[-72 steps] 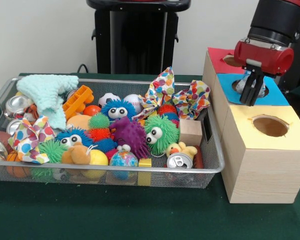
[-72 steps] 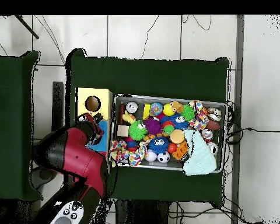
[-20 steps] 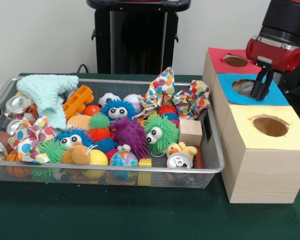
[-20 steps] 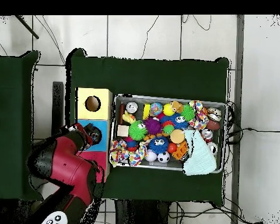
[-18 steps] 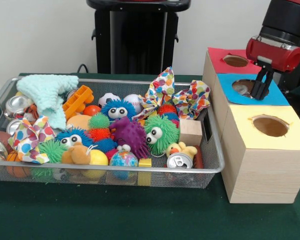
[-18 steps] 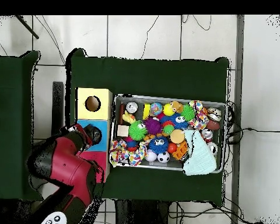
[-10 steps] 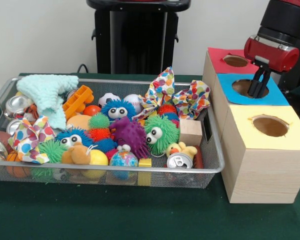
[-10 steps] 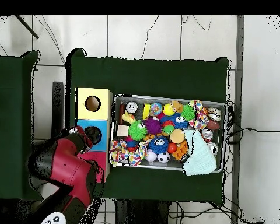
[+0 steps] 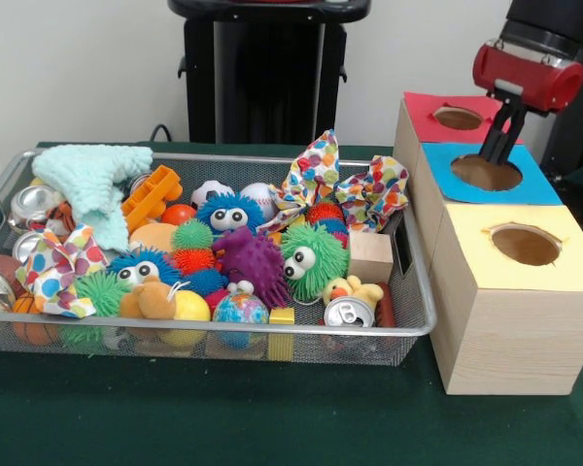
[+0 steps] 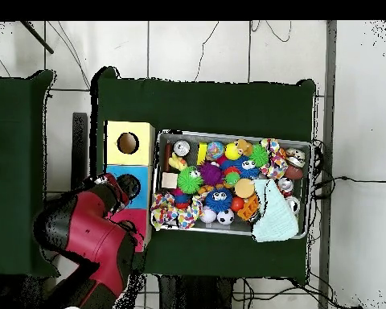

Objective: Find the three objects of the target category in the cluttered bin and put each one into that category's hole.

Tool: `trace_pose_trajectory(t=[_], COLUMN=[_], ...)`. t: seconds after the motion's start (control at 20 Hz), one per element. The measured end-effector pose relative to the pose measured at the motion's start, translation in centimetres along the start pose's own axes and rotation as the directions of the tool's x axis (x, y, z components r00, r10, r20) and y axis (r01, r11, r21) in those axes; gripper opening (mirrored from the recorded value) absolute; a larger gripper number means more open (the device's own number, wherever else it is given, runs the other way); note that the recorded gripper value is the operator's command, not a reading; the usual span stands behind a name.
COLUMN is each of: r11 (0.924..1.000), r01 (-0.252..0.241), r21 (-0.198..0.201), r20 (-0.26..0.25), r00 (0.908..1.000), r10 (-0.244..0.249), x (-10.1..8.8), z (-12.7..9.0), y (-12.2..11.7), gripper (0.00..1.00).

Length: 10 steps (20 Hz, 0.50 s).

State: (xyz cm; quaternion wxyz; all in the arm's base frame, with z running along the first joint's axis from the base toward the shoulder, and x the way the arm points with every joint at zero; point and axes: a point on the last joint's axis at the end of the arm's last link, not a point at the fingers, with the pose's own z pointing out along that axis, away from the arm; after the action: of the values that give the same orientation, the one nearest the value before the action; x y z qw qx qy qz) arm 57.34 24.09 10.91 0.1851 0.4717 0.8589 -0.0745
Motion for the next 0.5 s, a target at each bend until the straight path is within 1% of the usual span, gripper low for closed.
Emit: trace_pose_trajectory(t=[0.15, 0.25, 0.5], r11=[1.0000, 0.9999, 0.9998], r01=[-0.007, -0.011, 0.004], r21=[-0.002, 0.001, 0.022], r20=[0.002, 0.008, 0.018], r00=[1.0000, 0.9999, 0.9998], r10=[0.007, 0.011, -0.004], x=[-0.6, -1.4, -2.4], z=[-0.6, -1.2, -1.6], y=[0.0, -0.1, -0.8], gripper=[0.00, 0.00, 0.00])
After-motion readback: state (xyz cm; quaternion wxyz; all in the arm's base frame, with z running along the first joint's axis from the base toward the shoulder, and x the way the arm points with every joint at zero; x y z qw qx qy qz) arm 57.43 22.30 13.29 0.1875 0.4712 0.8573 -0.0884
